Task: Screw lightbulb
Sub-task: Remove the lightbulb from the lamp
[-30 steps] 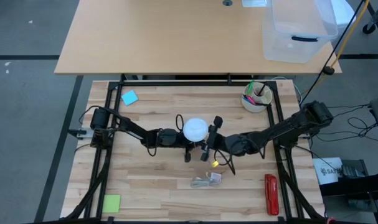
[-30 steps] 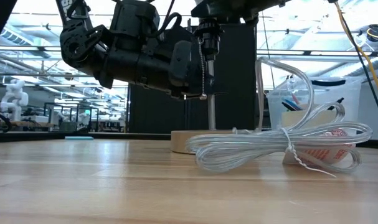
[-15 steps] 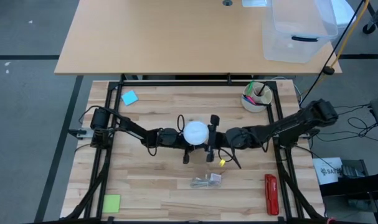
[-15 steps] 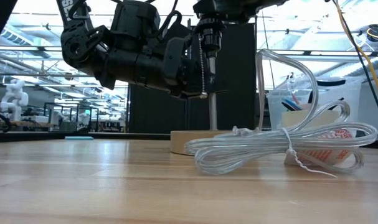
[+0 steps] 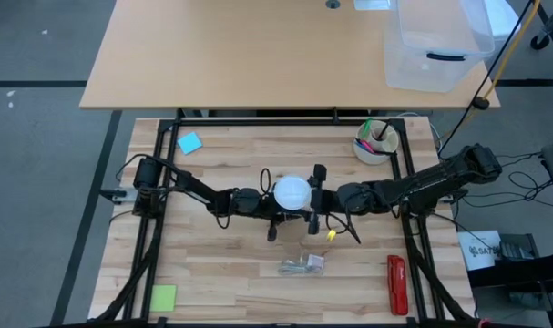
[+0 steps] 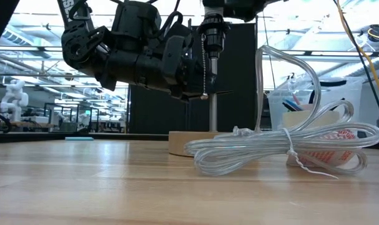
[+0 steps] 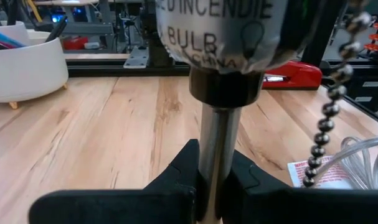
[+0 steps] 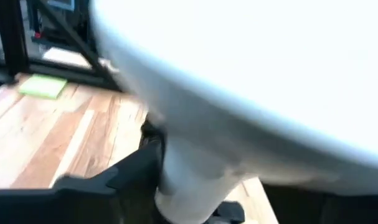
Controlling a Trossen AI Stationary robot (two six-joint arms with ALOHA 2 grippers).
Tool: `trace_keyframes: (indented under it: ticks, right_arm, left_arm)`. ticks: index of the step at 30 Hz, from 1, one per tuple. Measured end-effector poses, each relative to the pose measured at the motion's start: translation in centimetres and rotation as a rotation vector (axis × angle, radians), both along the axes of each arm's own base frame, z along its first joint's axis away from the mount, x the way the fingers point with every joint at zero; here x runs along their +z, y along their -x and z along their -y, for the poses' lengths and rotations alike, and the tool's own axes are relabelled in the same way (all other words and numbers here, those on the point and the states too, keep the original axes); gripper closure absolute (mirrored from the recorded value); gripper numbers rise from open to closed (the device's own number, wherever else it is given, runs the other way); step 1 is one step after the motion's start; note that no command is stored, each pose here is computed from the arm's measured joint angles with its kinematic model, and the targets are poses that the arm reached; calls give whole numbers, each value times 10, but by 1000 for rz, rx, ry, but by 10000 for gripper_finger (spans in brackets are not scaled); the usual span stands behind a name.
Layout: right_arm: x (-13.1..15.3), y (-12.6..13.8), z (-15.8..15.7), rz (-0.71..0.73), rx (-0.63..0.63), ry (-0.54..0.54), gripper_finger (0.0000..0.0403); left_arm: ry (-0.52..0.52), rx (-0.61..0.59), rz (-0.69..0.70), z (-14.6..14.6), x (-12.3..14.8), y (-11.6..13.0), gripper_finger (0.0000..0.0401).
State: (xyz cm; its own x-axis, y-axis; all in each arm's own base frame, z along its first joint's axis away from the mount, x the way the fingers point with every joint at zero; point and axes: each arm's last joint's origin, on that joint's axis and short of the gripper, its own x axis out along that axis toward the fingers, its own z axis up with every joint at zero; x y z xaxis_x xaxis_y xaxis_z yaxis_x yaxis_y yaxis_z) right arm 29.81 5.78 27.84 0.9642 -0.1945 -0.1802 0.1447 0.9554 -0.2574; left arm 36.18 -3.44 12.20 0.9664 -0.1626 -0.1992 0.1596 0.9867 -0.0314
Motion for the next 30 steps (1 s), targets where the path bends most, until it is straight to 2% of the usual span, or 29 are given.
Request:
trace_keyframes:
  ticks: [6, 16, 26, 30]
  right_arm:
    - [10, 7, 0, 38, -8, -40, 117]
    - [21, 23, -6, 38, 20, -84, 119]
    - [16, 27, -18, -15, 53, -133, 119]
    - [10, 30, -22, -59, -6, -170, 119]
  left_arm:
    - [-2, 12, 0, 0, 0, 0, 373]
    - [-1, 26, 1, -1, 0, 0, 373]
    - [13, 32, -1, -1, 0, 0, 364]
    - [21, 37, -2, -1, 0, 0, 363]
